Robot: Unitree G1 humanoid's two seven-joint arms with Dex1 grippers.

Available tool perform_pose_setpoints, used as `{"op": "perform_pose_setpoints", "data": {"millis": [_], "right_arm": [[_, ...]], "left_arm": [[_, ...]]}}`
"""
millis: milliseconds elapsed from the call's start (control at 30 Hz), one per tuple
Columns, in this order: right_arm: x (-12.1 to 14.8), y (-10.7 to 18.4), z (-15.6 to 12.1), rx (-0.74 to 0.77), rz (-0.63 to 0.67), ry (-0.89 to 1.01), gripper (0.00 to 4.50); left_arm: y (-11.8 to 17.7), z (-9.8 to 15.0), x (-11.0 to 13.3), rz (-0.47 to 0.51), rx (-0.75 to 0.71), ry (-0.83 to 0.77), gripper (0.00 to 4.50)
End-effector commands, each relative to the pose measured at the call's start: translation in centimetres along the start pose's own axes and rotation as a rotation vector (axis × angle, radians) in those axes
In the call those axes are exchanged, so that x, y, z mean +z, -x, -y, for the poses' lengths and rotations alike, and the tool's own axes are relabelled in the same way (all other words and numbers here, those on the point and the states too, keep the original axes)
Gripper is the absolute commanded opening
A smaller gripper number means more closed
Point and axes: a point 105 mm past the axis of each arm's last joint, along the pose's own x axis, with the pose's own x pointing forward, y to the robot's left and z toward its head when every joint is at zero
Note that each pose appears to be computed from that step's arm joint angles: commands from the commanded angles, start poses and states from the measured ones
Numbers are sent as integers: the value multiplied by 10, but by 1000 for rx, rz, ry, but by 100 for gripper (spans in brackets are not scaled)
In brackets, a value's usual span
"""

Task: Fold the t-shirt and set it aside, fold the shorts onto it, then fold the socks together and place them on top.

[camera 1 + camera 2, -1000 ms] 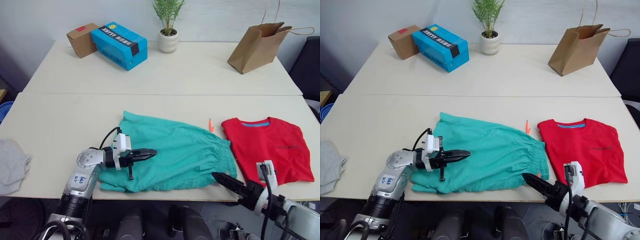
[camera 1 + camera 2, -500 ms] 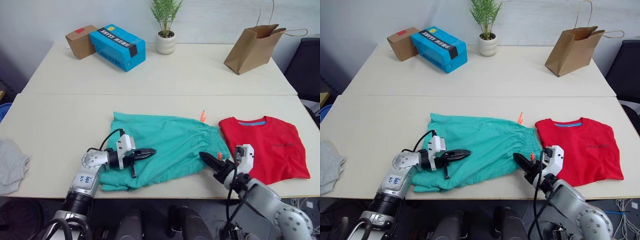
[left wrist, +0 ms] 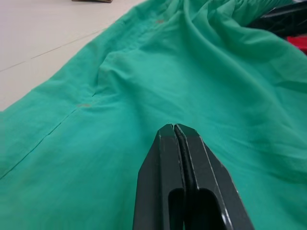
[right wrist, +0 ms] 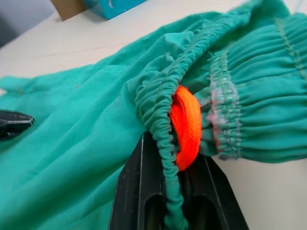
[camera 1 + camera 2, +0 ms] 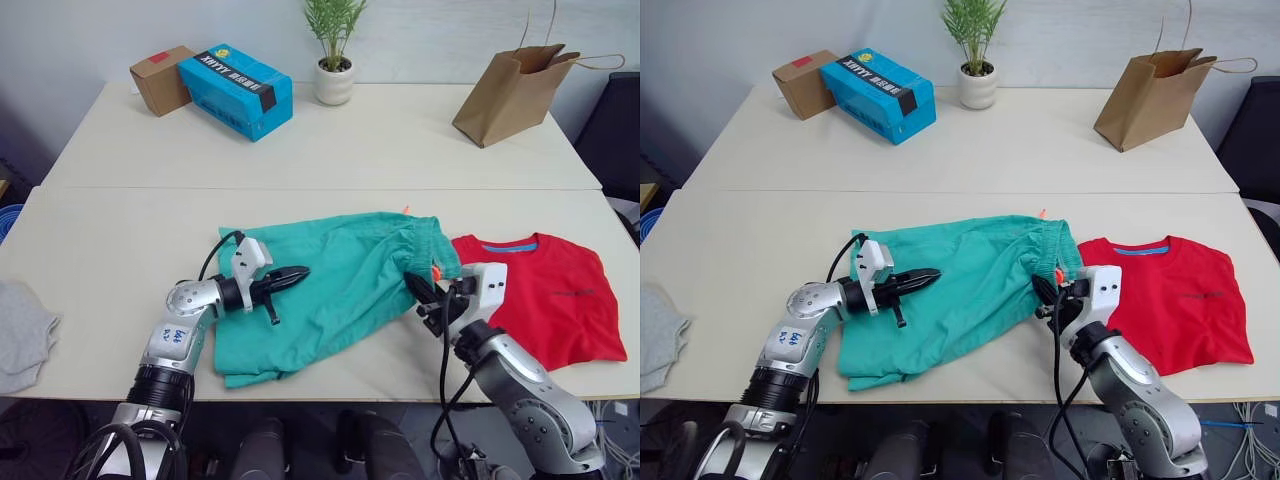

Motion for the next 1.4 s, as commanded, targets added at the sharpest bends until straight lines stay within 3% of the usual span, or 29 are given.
{"op": "perform_pose_setpoints", "data": {"millis": [33, 200, 300, 433, 633, 800, 1033, 1100, 1300, 1400], "right_arm": [[31, -2, 3, -12, 141, 149, 3], [44, -7, 11, -22, 193, 357, 3], [48, -16, 2, 95, 172, 522, 3], [51, -23, -41, 381, 186, 613, 3], [31, -36, -90, 653, 113, 630, 3], [12, -46, -109, 723, 56, 592, 3], [-4, -57, -115, 731, 7, 632, 3], [-4, -58, -119, 766, -29, 526, 3], [11, -51, -137, 937, -25, 395, 203], [21, -43, -142, 1038, -106, 249, 310]], "left_arm": [[-1, -2, 4, -2, 11, -9, 0], [4, 3, -7, -21, 17, 22, 0], [5, 5, -15, -41, 30, 35, 0], [8, -1, -16, -71, 69, -18, 0], [21, -7, -20, -96, 103, -1, 0], [30, -10, -20, -110, 134, -3, 0], [49, -14, 3, -62, 153, -64, 0], [53, -15, 7, -40, 168, -55, 0], [62, -15, 16, -14, 161, -83, 0], [74, -18, 25, -8, 174, -106, 0]]}}
